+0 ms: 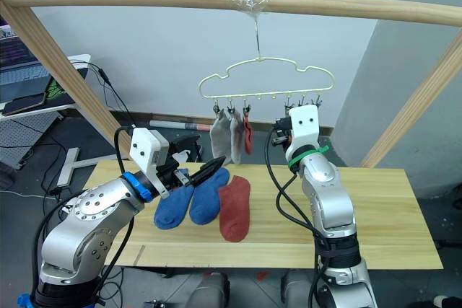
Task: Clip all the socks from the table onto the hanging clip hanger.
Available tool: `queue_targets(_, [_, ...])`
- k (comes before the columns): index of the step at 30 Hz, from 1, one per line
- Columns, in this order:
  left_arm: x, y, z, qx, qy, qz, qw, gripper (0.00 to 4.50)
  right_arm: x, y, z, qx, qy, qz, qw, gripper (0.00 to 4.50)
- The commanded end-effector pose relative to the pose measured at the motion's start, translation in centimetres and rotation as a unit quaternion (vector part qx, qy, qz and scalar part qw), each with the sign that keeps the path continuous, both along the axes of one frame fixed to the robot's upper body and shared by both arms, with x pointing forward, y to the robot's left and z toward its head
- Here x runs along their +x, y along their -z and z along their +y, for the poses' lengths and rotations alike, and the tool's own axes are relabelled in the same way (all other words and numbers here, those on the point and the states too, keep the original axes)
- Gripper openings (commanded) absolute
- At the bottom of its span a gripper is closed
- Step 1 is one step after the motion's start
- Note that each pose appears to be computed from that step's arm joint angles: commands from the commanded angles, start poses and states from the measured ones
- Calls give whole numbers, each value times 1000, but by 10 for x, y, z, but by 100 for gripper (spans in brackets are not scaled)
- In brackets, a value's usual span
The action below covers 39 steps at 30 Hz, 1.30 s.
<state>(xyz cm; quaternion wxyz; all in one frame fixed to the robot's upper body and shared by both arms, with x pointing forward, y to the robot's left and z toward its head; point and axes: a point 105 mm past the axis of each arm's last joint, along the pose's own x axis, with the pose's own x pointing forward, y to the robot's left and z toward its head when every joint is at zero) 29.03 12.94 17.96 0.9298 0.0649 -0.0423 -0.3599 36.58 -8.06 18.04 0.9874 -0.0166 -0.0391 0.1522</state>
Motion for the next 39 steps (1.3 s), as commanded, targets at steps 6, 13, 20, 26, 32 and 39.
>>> queue_targets(6, [-1,-13,-2,-2,0,-34,999,450,6,-17,3,15,6,-26,1000,254])
queue_targets(13, [1,-17,-2,2,5,-42,999,450,17,-16,3,24,24,-19,999,254])
queue_targets(20, [3,-32,-5,-4,10,-59,998,450,25,-16,-2,24,31,-12,999,254])
queue_targets(26, [2,-45,-17,-17,19,-77,997,450,35,-14,-5,42,40,3,998,254])
queue_targets(32, [2,-52,-20,-22,21,-83,996,450,38,-20,-1,37,31,-9,999,254])
queue_targets(39, [0,-64,-28,-26,37,-99,994,450,38,-27,11,30,6,-27,999,254])
